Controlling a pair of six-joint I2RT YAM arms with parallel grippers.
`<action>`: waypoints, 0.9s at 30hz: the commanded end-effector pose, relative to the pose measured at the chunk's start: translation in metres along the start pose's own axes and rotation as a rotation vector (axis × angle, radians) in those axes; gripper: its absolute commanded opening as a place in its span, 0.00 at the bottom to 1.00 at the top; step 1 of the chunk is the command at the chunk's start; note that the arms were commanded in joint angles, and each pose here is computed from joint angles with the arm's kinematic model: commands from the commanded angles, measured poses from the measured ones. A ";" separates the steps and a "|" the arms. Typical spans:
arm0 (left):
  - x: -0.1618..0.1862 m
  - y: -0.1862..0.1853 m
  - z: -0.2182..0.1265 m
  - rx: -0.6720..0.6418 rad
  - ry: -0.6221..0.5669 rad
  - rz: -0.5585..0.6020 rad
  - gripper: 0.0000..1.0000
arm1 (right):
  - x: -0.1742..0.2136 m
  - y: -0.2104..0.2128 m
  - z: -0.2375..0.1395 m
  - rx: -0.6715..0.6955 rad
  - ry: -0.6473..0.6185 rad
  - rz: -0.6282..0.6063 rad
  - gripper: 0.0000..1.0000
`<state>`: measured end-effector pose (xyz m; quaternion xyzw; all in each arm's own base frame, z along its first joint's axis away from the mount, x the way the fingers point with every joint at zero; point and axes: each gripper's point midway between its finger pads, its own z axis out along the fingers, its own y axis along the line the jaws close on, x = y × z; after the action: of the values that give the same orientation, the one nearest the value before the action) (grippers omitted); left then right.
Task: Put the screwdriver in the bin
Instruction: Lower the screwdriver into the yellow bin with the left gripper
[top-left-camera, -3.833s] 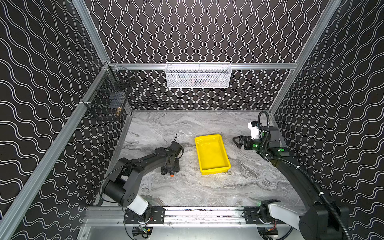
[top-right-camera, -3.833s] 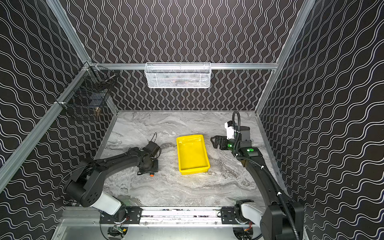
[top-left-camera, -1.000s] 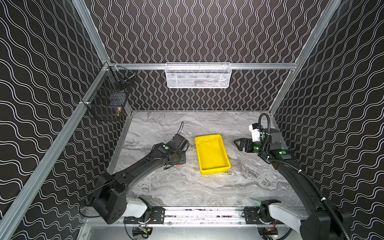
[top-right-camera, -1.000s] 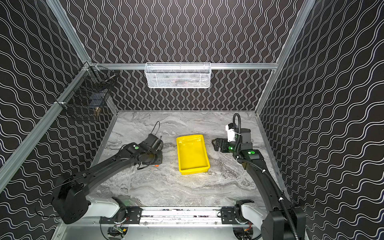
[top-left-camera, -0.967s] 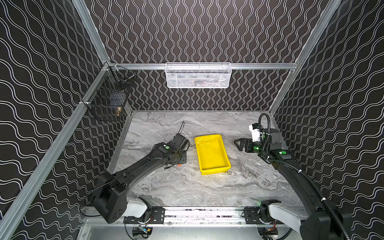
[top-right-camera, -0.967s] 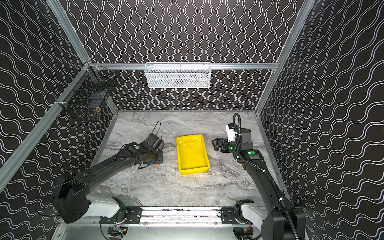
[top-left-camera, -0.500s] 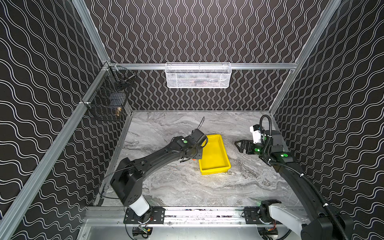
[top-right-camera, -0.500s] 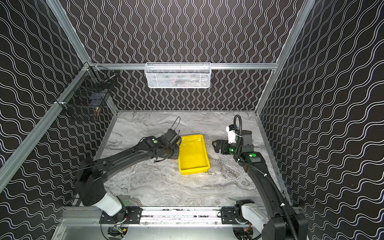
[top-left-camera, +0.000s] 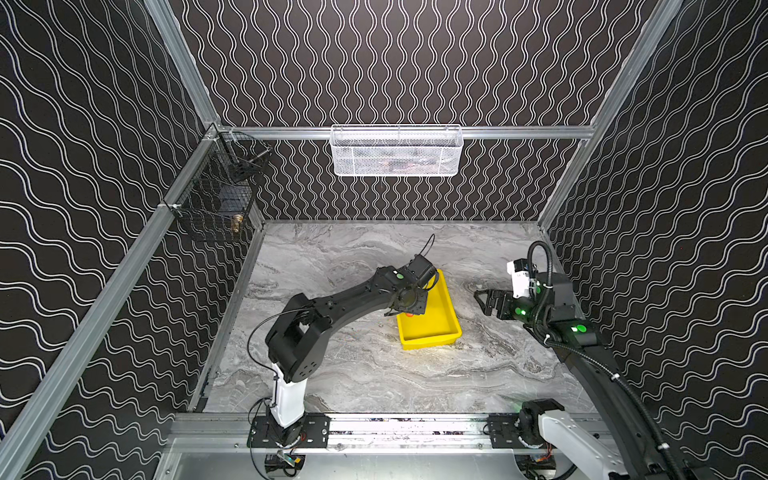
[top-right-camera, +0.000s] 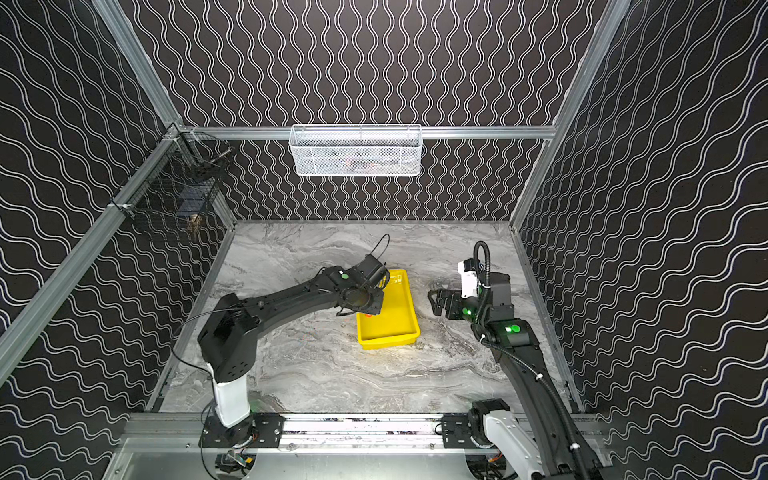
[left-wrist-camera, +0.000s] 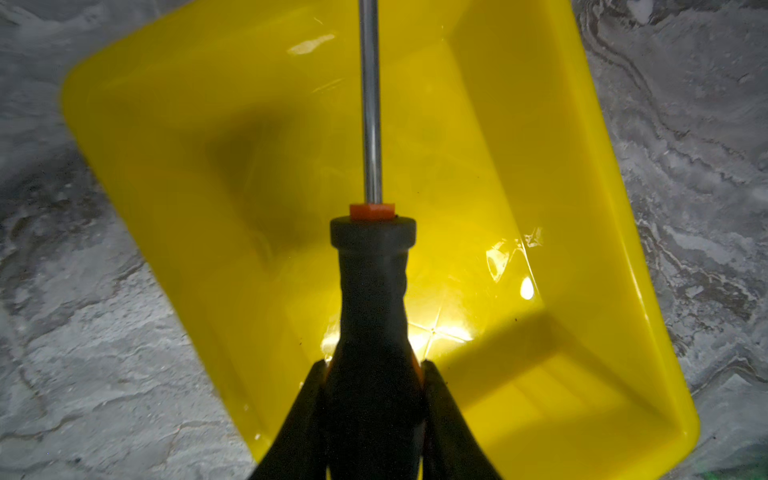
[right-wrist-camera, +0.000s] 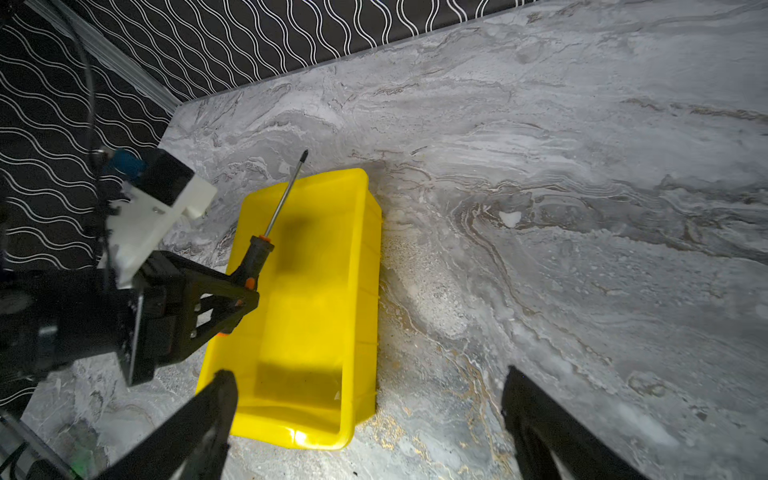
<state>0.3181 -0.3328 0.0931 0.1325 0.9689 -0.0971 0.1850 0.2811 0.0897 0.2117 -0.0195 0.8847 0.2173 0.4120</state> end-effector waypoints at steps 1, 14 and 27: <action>-0.001 -0.011 0.009 0.045 0.009 0.028 0.00 | 0.008 -0.011 -0.010 0.074 0.008 0.010 0.99; 0.026 -0.013 0.044 0.060 0.091 0.038 0.00 | 0.005 -0.013 -0.028 0.105 -0.063 0.032 0.99; 0.042 -0.021 0.034 0.043 0.087 0.067 0.00 | 0.009 -0.019 -0.016 0.125 -0.008 0.006 0.99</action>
<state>0.2884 -0.3489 0.0451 0.1689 0.9702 -0.1076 0.1366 0.2662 0.0692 0.2039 0.0157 0.8954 0.1720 0.4103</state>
